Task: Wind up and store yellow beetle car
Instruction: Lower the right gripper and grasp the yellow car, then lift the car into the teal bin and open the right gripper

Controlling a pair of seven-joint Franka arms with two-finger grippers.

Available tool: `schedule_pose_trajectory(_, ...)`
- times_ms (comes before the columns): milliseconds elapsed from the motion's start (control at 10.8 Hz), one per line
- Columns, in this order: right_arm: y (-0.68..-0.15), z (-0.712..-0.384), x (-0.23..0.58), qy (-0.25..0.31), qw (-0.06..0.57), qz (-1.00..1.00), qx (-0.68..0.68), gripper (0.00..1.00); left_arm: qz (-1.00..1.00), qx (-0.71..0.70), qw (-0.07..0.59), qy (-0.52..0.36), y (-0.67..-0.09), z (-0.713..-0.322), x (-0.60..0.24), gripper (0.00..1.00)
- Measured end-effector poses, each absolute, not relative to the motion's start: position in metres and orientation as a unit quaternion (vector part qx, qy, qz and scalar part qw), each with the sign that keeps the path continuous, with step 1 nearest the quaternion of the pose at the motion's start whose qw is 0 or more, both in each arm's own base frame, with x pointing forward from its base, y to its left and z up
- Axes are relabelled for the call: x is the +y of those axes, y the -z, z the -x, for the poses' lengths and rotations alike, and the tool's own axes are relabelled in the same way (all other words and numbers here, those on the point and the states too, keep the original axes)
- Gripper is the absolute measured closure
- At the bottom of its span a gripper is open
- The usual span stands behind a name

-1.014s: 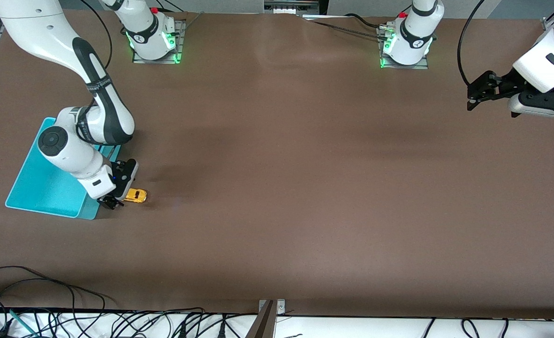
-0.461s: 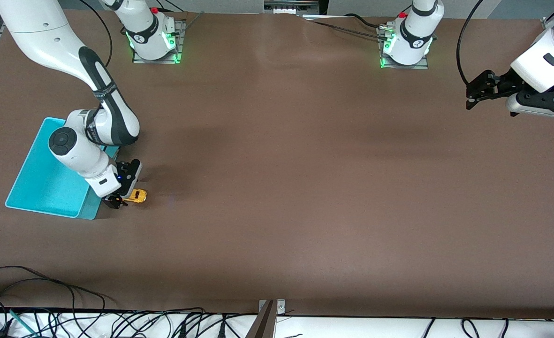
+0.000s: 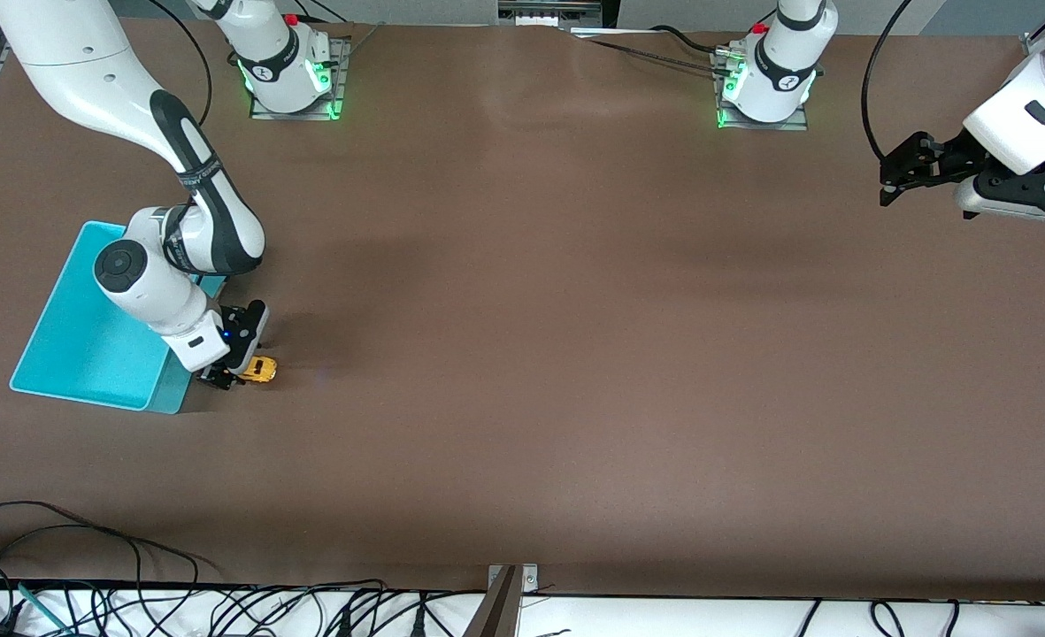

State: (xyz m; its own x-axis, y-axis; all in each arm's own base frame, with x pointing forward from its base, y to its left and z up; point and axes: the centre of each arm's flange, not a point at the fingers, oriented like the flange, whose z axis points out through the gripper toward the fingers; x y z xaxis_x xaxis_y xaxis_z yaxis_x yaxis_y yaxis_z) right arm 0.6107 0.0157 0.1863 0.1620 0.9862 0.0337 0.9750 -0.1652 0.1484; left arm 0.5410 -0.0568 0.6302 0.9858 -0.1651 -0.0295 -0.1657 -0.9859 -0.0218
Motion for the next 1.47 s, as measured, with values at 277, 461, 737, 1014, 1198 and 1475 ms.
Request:
schedule_pose_trajectory(277,-0.187,-0.611,0.016,-0.062,0.047,-0.761,0.644,0.54,0.996,0.083,0.012,-0.014,-0.630,-0.541,-0.057,0.00)
schedule_pose_trajectory(461,-0.188,-0.611,0.016,-0.062,0.046,-0.761,0.645,0.54,0.996,0.083,0.012,-0.014,-0.630,-0.541,-0.057,0.00)
schedule_pose_trajectory(737,-0.216,-0.613,0.026,-0.057,0.037,-0.757,0.650,0.54,0.996,0.083,0.012,-0.014,-0.630,-0.541,-0.057,0.00)
schedule_pose_trajectory(1014,-0.254,-0.610,0.030,-0.046,0.029,-0.755,0.654,0.54,0.996,0.084,0.012,-0.014,-0.630,-0.541,-0.057,0.00)
schedule_pose_trajectory(1198,-0.274,-0.607,0.030,-0.036,0.021,-0.755,0.655,0.54,0.996,0.084,0.012,-0.014,-0.630,-0.541,-0.058,0.00)
schedule_pose_trajectory(1475,-0.312,-0.599,0.029,-0.021,0.012,-0.751,0.659,0.54,0.996,0.084,0.012,-0.014,-0.630,-0.541,-0.058,0.00)
